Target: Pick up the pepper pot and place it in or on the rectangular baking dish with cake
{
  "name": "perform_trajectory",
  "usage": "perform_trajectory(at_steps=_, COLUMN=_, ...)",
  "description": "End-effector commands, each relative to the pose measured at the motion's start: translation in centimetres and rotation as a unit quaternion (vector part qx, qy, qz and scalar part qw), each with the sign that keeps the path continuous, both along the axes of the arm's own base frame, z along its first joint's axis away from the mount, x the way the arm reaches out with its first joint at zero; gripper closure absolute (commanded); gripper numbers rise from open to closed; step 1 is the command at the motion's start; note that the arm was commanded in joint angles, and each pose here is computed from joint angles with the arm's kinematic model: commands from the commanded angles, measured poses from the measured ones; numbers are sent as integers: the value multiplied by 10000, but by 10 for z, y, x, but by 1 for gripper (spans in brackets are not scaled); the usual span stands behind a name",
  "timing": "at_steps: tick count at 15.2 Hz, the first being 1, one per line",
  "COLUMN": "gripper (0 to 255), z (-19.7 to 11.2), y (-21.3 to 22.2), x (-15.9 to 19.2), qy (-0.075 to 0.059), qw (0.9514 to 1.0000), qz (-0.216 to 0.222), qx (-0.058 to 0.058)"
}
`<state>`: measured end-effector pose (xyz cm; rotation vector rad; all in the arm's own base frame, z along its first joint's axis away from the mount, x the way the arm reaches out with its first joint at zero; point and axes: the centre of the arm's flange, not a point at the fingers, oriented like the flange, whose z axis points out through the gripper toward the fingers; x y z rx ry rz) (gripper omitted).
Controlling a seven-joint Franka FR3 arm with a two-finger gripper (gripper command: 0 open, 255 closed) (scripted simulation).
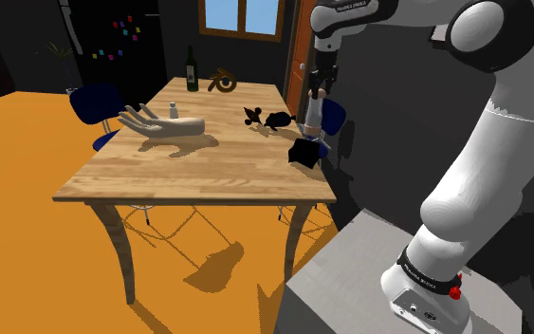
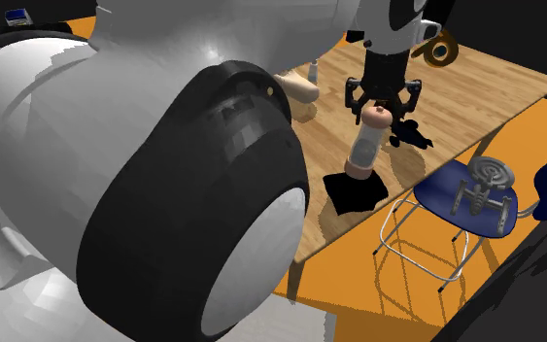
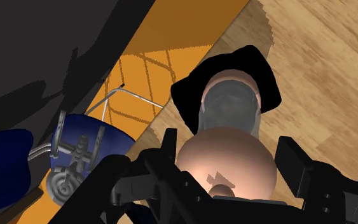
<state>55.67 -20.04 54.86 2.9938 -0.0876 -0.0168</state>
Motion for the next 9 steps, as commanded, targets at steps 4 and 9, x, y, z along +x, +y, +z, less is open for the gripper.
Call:
perform_trajectory(at_steps=4, gripper=255, z=-28, y=0, x=0, qy=-3, qw=10000, qz=1, qx=-2)
perform_trajectory(at_steps=9, gripper=255, z=-53, y=0, x=0, qy=-3, qw=10000, qz=1, qx=-2)
